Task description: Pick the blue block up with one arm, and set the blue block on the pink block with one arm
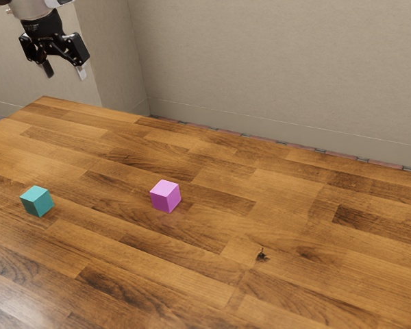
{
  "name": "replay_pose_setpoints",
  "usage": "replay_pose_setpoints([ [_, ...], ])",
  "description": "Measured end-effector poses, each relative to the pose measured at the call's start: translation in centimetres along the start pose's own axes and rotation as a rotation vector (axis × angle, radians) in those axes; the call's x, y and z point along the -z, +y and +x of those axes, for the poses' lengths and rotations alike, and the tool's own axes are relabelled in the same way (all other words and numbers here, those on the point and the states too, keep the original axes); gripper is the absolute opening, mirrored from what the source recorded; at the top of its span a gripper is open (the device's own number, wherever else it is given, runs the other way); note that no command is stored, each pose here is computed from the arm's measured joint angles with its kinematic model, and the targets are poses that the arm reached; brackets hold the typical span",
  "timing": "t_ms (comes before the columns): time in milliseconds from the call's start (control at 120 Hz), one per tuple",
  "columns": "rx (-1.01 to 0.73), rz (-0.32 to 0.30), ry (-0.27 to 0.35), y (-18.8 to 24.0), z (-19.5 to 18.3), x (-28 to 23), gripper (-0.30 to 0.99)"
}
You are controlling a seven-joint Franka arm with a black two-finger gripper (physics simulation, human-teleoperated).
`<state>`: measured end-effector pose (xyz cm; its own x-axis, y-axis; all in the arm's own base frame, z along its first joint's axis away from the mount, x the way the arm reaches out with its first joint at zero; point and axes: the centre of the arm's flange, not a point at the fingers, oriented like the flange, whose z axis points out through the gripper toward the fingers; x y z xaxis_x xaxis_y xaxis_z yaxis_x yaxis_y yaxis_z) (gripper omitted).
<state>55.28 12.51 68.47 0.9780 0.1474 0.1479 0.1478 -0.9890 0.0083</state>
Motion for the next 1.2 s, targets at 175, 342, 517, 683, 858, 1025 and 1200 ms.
replay_pose_setpoints([
  [175,0.001,-0.005,0.003,0.0,0.0,0.2,0.69],
  [342,-0.008,0.025,0.180,0.6,-2.2,11.6,0.69],
  [517,-0.023,0.084,0.136,1.7,-17.3,17.0,0.69],
  [683,0.136,0.049,-0.041,-9.9,-24.3,5.0,0.69],
  [858,0.171,0.034,-0.257,-15.0,-18.6,-12.3,0.69],
  [1025,0.140,0.025,-0.310,-14.8,-15.0,-23.2,0.69],
  [1200,0.081,0.010,-0.273,-14.6,-12.9,-27.6,0.69],
])
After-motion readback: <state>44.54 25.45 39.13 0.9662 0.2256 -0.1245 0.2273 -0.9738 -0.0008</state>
